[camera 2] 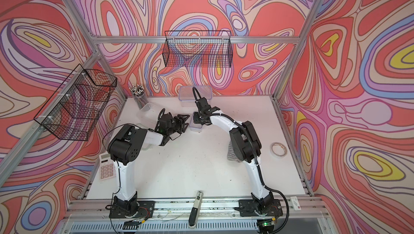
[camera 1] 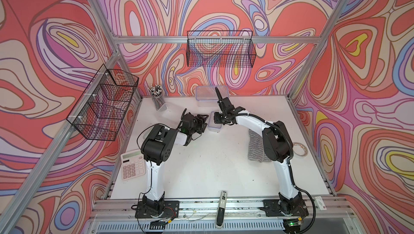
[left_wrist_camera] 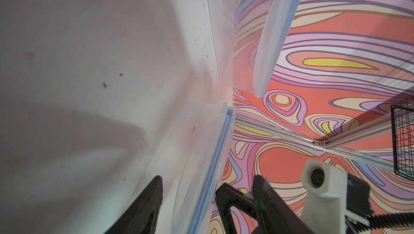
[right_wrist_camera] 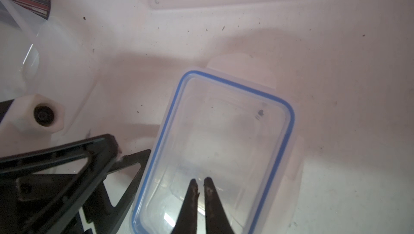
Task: Wipe the insides of the lunch boxes
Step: Open the lid of the lunch box.
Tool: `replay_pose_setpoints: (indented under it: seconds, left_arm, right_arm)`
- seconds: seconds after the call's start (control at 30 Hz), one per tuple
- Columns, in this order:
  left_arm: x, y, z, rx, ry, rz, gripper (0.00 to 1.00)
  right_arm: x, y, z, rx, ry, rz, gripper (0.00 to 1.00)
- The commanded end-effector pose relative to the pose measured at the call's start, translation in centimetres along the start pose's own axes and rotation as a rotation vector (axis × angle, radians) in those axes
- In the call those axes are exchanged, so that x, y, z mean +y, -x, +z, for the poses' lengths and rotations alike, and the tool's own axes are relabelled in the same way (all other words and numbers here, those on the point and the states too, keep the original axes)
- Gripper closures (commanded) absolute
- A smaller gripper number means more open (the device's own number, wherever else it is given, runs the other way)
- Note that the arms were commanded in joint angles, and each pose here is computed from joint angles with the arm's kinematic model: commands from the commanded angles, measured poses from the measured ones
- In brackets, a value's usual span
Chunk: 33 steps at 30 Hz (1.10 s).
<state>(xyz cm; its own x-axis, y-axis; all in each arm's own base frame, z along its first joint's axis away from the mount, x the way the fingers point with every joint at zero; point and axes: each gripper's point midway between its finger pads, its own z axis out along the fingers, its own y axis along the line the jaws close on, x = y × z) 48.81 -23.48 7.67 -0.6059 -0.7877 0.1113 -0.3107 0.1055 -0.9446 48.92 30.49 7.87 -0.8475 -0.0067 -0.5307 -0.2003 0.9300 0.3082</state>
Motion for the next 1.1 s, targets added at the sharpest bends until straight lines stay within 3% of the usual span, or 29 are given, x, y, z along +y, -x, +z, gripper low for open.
replay_pose_setpoints:
  seconds: [0.0,0.5,1.07]
  left_arm:
    - [0.0,-0.3,0.2,-0.015,-0.035,-0.008,0.34]
    - [-0.1,-0.9,0.2,-0.073,-0.122,-0.029,0.43]
    - [-1.2,-2.4,0.9,-0.053,-0.176,-0.001,0.55]
  right_arm:
    - [-3.0,-7.3,2.4,0.204,-0.084,0.055,0.93]
    - [-3.7,-9.8,3.2,0.238,-0.093,0.117,0.98]
    - [-3.7,-10.5,3.9,0.262,-0.091,0.129,1.00]
